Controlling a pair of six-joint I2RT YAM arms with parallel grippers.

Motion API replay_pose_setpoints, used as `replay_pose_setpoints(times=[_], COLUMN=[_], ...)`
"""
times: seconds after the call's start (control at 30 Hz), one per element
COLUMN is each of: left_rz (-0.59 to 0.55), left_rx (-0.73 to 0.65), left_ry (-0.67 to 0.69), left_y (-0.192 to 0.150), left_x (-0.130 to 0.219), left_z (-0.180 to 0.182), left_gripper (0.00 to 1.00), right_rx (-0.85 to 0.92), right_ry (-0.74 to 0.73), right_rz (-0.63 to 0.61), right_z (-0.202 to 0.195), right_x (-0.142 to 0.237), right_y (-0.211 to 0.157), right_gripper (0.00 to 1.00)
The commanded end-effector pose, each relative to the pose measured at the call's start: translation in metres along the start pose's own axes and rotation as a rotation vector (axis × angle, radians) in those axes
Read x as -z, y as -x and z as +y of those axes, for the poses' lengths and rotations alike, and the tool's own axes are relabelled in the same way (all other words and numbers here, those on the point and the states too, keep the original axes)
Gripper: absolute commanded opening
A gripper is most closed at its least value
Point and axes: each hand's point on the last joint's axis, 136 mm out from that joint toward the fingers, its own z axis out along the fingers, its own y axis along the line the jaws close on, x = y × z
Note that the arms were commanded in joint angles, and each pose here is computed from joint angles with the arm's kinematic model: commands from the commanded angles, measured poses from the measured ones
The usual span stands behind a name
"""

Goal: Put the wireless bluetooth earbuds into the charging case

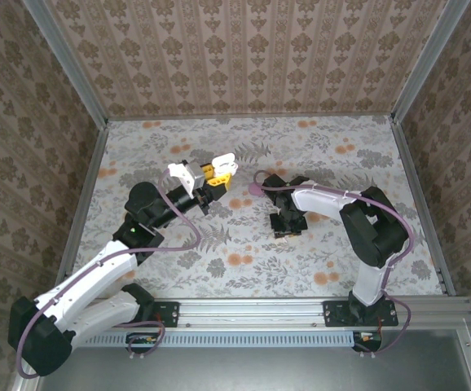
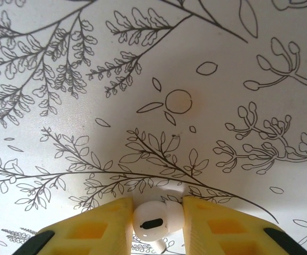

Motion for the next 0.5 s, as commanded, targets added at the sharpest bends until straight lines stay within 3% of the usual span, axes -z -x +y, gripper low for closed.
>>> replay_pose_setpoints(times=[0.0, 0.27, 0.47], left_rz=[-0.031, -0.017, 0.006], left_rx=[-0.003, 0.004, 0.015], left_ry=[0.001, 0.01, 0.03], left_y=[0.007, 0.001, -0.009], left_x=[0.001, 0.0, -0.002], left_z=[-0.002, 0.0, 0.004], left_gripper=[0.04, 0.04, 0.04], right_rx=[-0.012, -0.042, -0.07], right_ry=[-0.016, 0.058, 0.2], right_rz=[-0.011, -0.145, -0.396], right_z=[-0.001, 0.004, 0.015], right_x=[0.002, 0.044, 0.127], right_y=[-0.001, 0.011, 0.031], right_gripper=[0.3, 0.29, 0.29])
